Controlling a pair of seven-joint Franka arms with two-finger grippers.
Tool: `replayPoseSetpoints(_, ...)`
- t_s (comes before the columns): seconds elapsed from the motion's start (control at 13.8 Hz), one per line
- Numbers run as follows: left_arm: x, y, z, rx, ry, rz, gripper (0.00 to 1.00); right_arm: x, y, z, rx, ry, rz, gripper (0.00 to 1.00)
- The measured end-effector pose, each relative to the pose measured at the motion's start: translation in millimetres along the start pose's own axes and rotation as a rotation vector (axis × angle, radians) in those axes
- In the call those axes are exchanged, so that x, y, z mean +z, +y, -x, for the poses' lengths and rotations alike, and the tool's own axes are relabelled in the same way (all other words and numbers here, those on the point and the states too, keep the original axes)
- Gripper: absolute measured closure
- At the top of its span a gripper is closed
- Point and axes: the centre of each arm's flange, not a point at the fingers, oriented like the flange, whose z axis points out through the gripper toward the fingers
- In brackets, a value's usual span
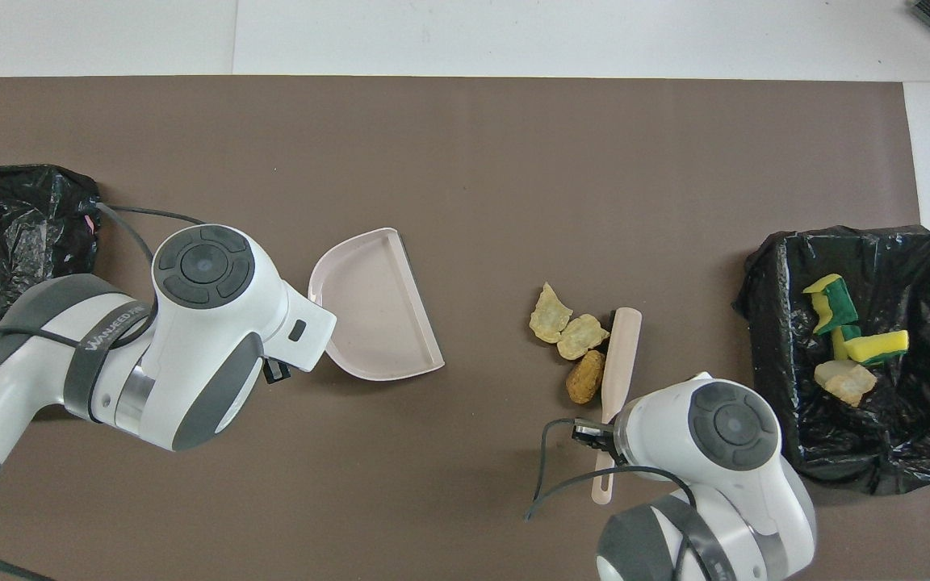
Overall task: Sweep and dump trash in bin
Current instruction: 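Sweep the crusts toward the dustpan with the brush in the right gripper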
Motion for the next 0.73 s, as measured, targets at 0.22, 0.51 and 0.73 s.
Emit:
replayPoseSetpoints(0.22, 6.9, 3.1, 1.5, -0.02, -0.005, 0.006, 0.69, -9.3, -22.4, -23.9, -0.023, 0.003, -0.013, 0.74)
replayPoseSetpoints(0.51, 17.9, 9.8, 7.4, -0.044, 0.0, 0.005, 0.69, -30.7, -24.5, -52.2, -0.087, -0.077, 0.026, 0.74)
replayPoseSetpoints(0.73, 25.3, 20.0, 14.1, -0.053, 0.022, -0.013, 0.69, -39.9, 10.3, -71.6, -0.139, -0.114, 0.026, 0.74)
